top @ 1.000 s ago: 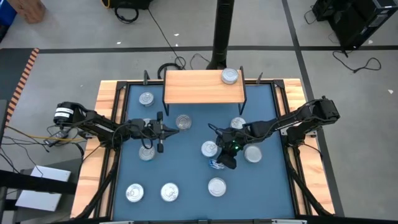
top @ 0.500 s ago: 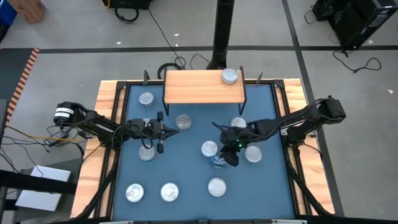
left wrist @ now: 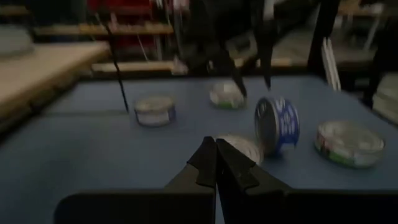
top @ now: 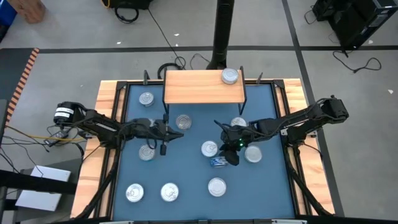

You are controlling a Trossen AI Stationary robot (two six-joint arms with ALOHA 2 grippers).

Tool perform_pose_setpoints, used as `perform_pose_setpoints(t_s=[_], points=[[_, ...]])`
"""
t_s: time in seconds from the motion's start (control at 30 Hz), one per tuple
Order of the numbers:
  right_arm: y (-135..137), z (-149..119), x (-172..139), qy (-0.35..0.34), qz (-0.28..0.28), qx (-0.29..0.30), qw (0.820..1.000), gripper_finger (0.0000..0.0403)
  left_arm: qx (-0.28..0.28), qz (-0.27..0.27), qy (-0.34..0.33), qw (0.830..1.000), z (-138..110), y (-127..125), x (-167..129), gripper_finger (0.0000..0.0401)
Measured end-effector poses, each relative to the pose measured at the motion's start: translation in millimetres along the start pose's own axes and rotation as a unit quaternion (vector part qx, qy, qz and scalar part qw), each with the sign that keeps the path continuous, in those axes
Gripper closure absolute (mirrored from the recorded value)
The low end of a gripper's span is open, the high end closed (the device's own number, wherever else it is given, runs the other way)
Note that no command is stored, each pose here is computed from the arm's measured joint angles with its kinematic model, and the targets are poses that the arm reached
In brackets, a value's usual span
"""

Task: Stack canned seafood by type on shelf
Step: Put the blue tuna can on the shelf

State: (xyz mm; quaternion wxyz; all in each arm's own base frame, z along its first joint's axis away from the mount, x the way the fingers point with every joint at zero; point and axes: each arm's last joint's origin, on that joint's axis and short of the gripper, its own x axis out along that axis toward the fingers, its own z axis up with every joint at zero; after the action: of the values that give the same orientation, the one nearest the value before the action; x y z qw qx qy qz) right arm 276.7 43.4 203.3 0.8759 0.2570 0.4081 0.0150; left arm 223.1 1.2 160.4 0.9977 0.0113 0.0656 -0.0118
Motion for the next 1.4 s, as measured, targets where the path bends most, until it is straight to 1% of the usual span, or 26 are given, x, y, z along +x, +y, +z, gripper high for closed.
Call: perform_pose_setpoints(t_s=[0.1,0.2,0.33,0.47,0.57,0.63,0.83,1.0,1.07,1.17,1.3,1.4], points=[[5.4,-1.8,-8.8,-0.012,-0.011,-0.011,1.000,0.0242,0.005,-0.007,0.054,0.998,10.1,-2.3,15.6,0.0395],[7.4,-6.8,-22.2,-0.017,-0.048,-0.017,0.999,0.0242,0.000,-0.014,0.099,0.995,21.2,-5.1,27.6,0.0385],[7.8,-15.6,-40.0,-0.013,-0.097,-0.026,0.995,0.0242,-0.002,-0.025,0.102,0.994,39.6,-11.6,38.6,0.0364],[10.8,-20.4,-50.6,-0.023,-0.123,-0.039,0.991,0.0242,-0.001,-0.042,0.102,0.994,51.4,-24.1,47.2,0.0335],[13.4,-21.0,-53.1,-0.039,-0.133,-0.052,0.989,0.0242,-0.009,-0.030,0.101,0.994,56.8,-34.8,56.6,0.0308],[14.7,-21.4,-52.6,-0.043,-0.137,-0.056,0.988,0.0242,-0.006,-0.022,0.114,0.993,55.4,-40.9,62.0,0.0287],[14.0,-24.5,-46.4,-0.030,-0.153,-0.063,0.986,0.0242,0.001,-0.016,0.121,0.993,57.4,-61.4,91.6,0.0219],[14.4,-25.1,-46.0,-0.028,-0.154,-0.066,0.985,0.0243,-0.008,-0.025,0.136,0.990,54.8,-75.6,118.3,0.0166],[14.5,-25.8,-46.7,-0.027,-0.157,-0.068,0.985,0.0243,-0.025,-0.026,0.137,0.990,54.0,-81.3,130.8,0.0147],[14.4,-25.9,-47.0,-0.027,-0.158,-0.068,0.985,0.0243,-0.047,-0.028,0.144,0.988,50.1,-89.1,145.3,0.0122],[13.9,-27.1,-46.0,-0.021,-0.162,-0.069,0.984,0.0244,-0.042,-0.021,0.158,0.986,42.2,-96.7,160.4,0.0095],[14.9,-28.4,-45.8,-0.019,-0.162,-0.072,0.984,0.0244,-0.033,-0.004,0.174,0.984,39.4,-99.6,164.1,0.0079]])
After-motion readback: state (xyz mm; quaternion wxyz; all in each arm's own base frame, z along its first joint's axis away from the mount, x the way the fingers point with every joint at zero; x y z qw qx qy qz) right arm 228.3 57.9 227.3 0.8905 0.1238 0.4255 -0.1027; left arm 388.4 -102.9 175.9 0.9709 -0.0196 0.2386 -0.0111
